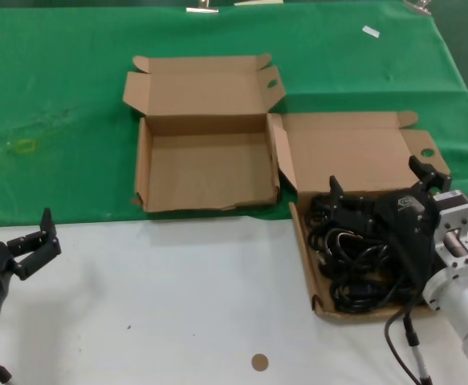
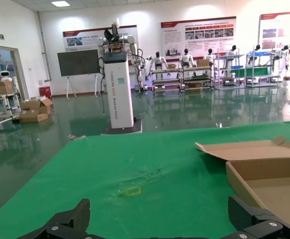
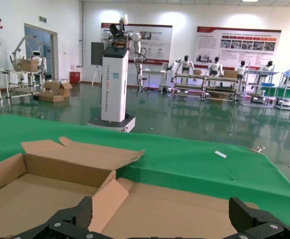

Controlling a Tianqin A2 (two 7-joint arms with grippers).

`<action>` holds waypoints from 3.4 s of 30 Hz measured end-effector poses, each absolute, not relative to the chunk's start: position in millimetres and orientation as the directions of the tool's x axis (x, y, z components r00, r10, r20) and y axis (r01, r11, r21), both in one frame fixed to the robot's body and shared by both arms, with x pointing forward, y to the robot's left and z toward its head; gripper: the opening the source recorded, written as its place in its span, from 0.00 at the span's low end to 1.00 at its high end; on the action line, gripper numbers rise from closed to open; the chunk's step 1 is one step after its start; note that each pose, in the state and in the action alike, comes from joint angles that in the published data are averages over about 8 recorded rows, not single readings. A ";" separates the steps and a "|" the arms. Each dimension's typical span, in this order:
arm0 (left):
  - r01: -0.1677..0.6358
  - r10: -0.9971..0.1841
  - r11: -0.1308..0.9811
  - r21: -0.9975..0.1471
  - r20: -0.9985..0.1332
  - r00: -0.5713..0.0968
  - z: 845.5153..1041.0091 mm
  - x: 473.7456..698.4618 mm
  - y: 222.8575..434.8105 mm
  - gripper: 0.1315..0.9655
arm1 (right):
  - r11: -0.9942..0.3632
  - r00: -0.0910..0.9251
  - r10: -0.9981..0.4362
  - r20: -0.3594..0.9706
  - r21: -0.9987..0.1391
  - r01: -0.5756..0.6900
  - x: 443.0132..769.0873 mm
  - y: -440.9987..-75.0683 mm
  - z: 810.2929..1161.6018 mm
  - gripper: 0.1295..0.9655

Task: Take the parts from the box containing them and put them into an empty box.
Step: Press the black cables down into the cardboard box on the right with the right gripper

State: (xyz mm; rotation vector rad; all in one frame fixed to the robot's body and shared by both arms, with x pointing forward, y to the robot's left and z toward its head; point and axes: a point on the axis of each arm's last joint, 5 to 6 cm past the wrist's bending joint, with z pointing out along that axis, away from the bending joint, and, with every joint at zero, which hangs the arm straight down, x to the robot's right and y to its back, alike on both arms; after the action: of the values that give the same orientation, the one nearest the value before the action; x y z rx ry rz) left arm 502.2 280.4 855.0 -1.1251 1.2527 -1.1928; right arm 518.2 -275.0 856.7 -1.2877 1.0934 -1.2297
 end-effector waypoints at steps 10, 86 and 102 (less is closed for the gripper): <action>0.022 -0.997 0.070 -0.997 -0.071 -0.035 855.0 502.2 280.4 1.00 | -0.086 0.072 -0.993 0.088 -0.996 0.029 518.2 -275.0 856.7 1.00; 0.022 -0.997 0.070 -0.997 -0.071 -0.035 855.0 502.2 280.4 0.13 | -0.531 0.481 -0.749 0.455 -0.847 -0.026 530.2 -341.7 921.5 1.00; 0.022 -0.997 0.070 -0.997 -0.071 -0.035 855.0 502.2 280.4 0.01 | -0.819 0.704 -0.380 0.600 -0.572 0.046 545.8 -382.4 977.2 1.00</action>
State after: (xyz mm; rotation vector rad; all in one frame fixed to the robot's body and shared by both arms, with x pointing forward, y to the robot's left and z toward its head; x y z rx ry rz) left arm 502.2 280.4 855.0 -1.1251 1.2527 -1.1928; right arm 545.8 -382.4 977.2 -2.3474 0.2542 -0.9959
